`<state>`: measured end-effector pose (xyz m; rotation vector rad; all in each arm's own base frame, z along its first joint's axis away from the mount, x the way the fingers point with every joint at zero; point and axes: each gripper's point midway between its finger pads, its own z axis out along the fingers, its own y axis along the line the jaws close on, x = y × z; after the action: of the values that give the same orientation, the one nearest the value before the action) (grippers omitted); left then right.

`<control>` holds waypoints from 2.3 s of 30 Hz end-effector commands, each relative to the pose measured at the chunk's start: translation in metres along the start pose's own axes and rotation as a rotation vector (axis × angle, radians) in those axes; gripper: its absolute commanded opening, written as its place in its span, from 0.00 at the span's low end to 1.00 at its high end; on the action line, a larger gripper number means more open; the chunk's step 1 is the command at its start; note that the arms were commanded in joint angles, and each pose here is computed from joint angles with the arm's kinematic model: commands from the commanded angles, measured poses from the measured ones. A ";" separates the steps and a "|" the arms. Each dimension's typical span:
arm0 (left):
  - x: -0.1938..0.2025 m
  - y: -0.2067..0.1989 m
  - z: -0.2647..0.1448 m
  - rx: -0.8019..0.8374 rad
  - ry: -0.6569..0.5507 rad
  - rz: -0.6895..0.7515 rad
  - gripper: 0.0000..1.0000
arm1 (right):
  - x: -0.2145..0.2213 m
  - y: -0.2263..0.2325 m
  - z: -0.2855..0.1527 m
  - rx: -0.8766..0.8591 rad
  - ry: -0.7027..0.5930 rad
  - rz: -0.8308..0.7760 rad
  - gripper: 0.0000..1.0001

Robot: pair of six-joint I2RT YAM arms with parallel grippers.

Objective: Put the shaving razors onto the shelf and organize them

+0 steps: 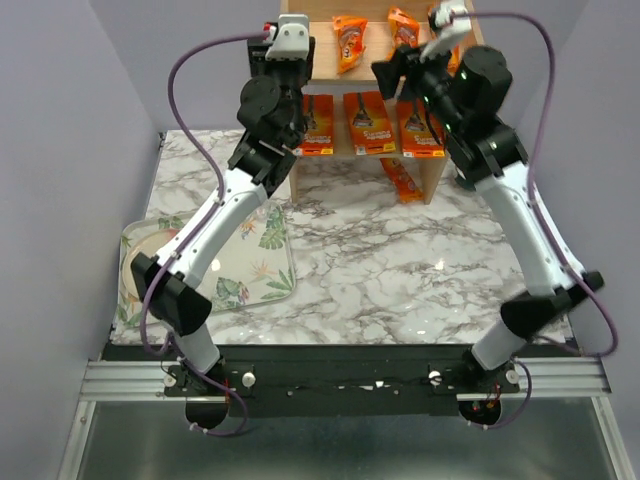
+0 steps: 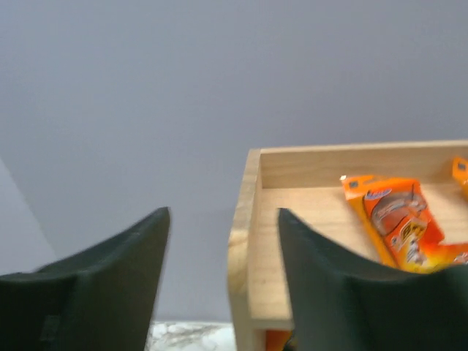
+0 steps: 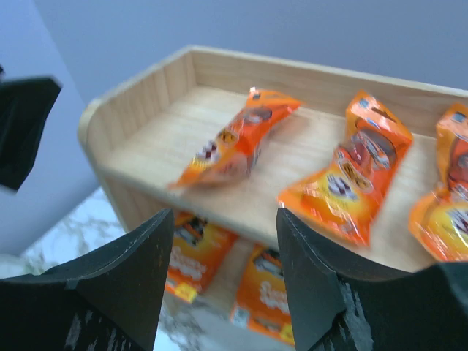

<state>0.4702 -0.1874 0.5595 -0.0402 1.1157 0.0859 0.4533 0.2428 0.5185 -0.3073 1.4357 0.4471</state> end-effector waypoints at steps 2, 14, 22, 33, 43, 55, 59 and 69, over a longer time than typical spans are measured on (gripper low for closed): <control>-0.003 0.045 -0.048 0.013 0.093 0.111 0.85 | 0.053 0.009 -0.085 -0.147 0.016 -0.325 0.68; 0.114 0.041 -0.175 0.298 0.487 0.028 0.99 | 0.271 -0.021 -0.125 -0.359 0.539 -0.720 0.71; 0.118 0.034 -0.187 0.416 0.504 -0.026 0.99 | 0.331 -0.060 -0.121 -0.495 0.813 -0.847 0.68; 0.130 0.045 -0.198 0.414 0.547 -0.090 0.99 | 0.377 -0.128 -0.121 -0.564 0.982 -1.082 0.67; 0.140 0.053 -0.199 0.392 0.611 -0.208 0.97 | 0.412 -0.188 -0.103 -0.610 1.055 -1.297 0.67; 0.140 0.069 -0.189 0.354 0.610 -0.217 0.94 | 0.429 -0.203 -0.081 -0.632 0.985 -1.387 0.65; 0.140 0.070 -0.189 0.360 0.615 -0.223 0.94 | 0.428 -0.200 -0.086 -0.695 0.963 -1.375 0.64; 0.192 -0.024 -0.273 0.699 0.767 -0.389 0.73 | 0.387 -0.177 -0.083 -0.673 0.841 -1.244 0.64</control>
<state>0.3452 -0.1731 0.3126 0.2593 1.7660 -0.5344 0.4980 0.0716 0.0761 -2.0621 1.5616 -0.4085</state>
